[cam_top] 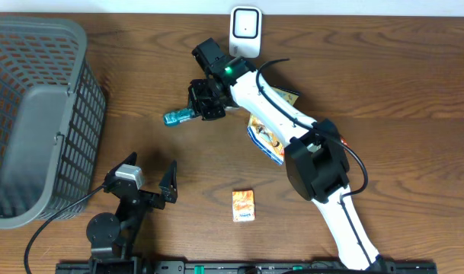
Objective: Scan the item barcode
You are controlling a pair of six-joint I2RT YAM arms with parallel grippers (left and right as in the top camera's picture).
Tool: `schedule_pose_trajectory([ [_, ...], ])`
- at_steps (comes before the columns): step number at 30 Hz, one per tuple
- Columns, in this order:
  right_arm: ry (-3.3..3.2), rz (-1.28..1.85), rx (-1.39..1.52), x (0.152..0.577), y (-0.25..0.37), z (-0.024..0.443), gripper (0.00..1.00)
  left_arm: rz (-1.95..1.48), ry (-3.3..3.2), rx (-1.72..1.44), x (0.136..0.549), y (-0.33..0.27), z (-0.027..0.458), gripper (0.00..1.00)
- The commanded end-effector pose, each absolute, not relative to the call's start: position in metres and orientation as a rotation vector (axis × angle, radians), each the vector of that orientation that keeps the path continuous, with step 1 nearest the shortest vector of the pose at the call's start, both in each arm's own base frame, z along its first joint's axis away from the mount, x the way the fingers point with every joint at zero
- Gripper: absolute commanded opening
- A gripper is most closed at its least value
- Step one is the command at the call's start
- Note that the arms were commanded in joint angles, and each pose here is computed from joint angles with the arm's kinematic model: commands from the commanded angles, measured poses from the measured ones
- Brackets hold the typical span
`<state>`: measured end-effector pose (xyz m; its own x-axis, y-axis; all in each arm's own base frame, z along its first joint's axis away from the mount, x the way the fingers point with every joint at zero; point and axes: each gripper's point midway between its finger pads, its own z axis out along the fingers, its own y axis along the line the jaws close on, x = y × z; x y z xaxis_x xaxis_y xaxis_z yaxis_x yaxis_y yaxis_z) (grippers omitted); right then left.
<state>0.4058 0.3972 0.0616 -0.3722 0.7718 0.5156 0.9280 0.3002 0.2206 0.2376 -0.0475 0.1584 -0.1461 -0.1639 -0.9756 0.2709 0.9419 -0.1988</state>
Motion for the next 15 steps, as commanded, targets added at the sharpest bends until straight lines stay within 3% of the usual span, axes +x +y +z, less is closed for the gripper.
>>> schedule_pose_trajectory([
  [1, -2.377, -0.743, -1.382, 0.419, 0.384, 0.042, 0.17, -0.398, 1.719, 0.084, 0.237, -0.05, 0.141, 0.98],
  [3, -2.418, -0.848, -1.244, 0.427, 0.386, 0.05, 0.17, -0.398, 1.72, 0.083, 0.237, -0.05, 0.141, 0.98],
  [5, -2.471, -0.977, -1.074, 0.439, 0.386, 0.06, 0.03, -0.398, 1.72, 0.083, 0.237, -0.05, 0.141, 0.98],
  [6, -2.503, -1.015, -1.019, 0.443, 0.385, 0.062, 0.01, -0.398, 1.72, 0.083, 0.237, -0.05, 0.141, 0.98],
  [10, -2.674, -1.193, -0.708, 0.461, 0.381, 0.079, 0.01, -0.398, 1.72, 0.083, 0.237, -0.05, 0.141, 0.98],
  [15, -2.781, -1.213, -0.456, 0.452, 0.376, 0.094, 0.01, -0.398, 1.719, 0.084, 0.237, -0.05, 0.141, 0.98],
])
